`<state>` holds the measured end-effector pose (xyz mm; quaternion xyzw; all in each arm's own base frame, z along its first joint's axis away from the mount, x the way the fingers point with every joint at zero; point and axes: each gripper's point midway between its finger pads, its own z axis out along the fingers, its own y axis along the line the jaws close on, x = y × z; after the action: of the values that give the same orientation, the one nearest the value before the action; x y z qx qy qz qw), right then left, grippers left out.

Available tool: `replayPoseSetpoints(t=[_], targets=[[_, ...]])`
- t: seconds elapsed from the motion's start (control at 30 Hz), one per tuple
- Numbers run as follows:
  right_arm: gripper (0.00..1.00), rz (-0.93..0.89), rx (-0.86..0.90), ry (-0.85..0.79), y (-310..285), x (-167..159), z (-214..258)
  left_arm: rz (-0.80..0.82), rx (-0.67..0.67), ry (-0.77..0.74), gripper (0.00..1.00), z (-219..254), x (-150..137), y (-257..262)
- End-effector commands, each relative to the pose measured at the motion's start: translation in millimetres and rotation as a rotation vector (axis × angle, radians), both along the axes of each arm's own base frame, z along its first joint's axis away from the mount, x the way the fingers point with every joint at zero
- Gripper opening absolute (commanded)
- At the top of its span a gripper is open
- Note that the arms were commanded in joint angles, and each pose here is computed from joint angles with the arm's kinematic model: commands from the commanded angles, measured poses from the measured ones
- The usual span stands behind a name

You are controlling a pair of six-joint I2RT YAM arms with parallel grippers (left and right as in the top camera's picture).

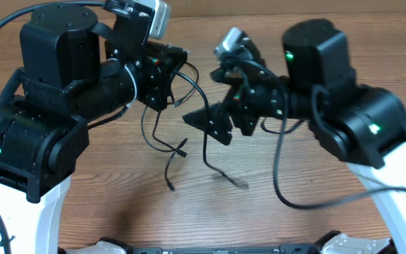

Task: Untangle cables
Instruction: 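Pull the grippers apart, spreading the cable between them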

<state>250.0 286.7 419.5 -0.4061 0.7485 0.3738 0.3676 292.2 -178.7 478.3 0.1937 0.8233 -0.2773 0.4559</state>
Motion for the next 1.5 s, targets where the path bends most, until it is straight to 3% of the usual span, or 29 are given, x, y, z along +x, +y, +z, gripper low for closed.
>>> replayPoseSetpoints(t=[0.0,0.33,0.43,0.57,0.67,0.87,0.97,1.13,1.33,1.47], targets=[[1.0,0.011,-0.023,0.008,5.7,8.2,-11.2,0.073,0.045,-0.036,0.04,3.2,6.5,12.0],[1.0,-0.357,-0.192,0.002,-70.8,80.5,-39.6,0.176,0.136,-0.158,0.06,19.4,18.8,34.1],[1.0,-0.438,-0.202,0.028,-100.2,94.5,-43.1,0.215,0.268,-0.184,0.04,12.0,19.9,51.6],[1.0,-0.473,-0.169,0.081,-125.2,100.4,-44.4,0.516,0.525,-0.197,0.04,6.5,31.8,116.9],[1.0,-0.431,-0.104,0.116,-126.4,96.8,-39.1,0.634,0.689,-0.203,0.04,6.7,32.8,146.4],[1.0,-0.422,-0.097,0.136,-127.2,94.0,-40.1,0.615,0.709,-0.186,0.09,-0.6,38.7,141.4],[1.0,-0.392,-0.091,0.141,-122.3,89.3,-40.1,0.564,0.638,-0.169,0.1,-6.4,43.2,125.3],[1.0,-0.127,-0.009,0.099,-95.1,57.6,-27.3,0.572,0.418,-0.126,0.08,-5.0,49.6,105.0],[1.0,0.23,0.108,-0.054,-76.4,7.1,-10.0,0.689,0.151,-0.088,0.09,7.5,61.9,99.2],[1.0,0.303,0.149,-0.134,-73.2,0.1,-2.0,0.607,-0.025,-0.011,0.08,4.9,70.6,67.5]])
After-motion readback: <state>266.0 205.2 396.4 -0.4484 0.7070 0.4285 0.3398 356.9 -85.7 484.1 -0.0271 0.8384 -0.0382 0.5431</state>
